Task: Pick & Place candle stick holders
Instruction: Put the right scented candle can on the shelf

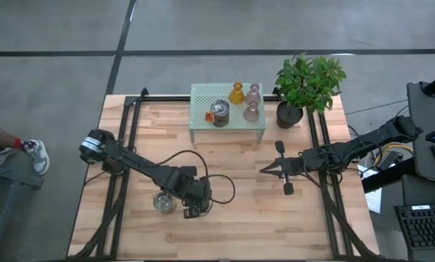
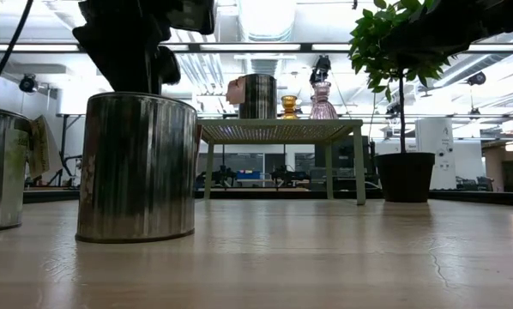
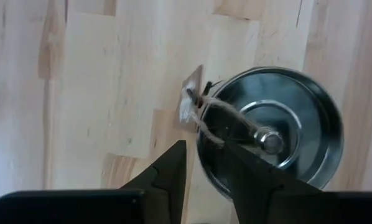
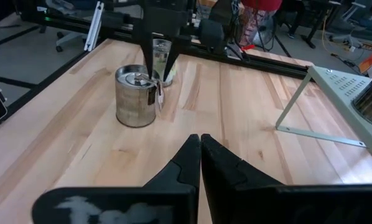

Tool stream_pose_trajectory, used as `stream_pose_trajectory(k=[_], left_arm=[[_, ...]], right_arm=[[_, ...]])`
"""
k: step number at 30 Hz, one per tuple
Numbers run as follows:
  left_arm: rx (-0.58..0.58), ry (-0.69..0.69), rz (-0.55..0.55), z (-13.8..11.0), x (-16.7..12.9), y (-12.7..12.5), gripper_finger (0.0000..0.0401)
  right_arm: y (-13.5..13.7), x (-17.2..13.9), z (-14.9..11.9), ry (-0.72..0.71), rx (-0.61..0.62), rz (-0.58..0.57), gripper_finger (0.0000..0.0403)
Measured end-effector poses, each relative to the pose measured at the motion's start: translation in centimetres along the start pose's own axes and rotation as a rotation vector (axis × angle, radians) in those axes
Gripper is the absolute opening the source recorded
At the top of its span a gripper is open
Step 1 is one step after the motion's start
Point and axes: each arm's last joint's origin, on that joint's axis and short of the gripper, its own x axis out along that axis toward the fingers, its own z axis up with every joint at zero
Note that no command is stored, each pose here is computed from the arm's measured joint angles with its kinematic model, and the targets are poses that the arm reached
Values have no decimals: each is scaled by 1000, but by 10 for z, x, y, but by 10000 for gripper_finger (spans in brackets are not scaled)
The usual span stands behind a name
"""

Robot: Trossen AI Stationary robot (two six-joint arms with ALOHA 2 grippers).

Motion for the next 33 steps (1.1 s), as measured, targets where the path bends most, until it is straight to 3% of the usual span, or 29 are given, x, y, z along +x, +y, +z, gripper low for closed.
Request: stream_pose_trajectory(k=[6,14,23,33], left_arm=[[9,12,0,-3,5,3,83],[78,-8,-4,1,2,4,7],[116,-7,-1,6,-2,9,3],[154,2,49,21,-30,20,1]], right_arm=[[0,0,0,0,0,0,8],[0,0,0,1,-2,0,8],[0,0,-1,2,-1,0,8],[0,0,-1,2,-3,0,8]])
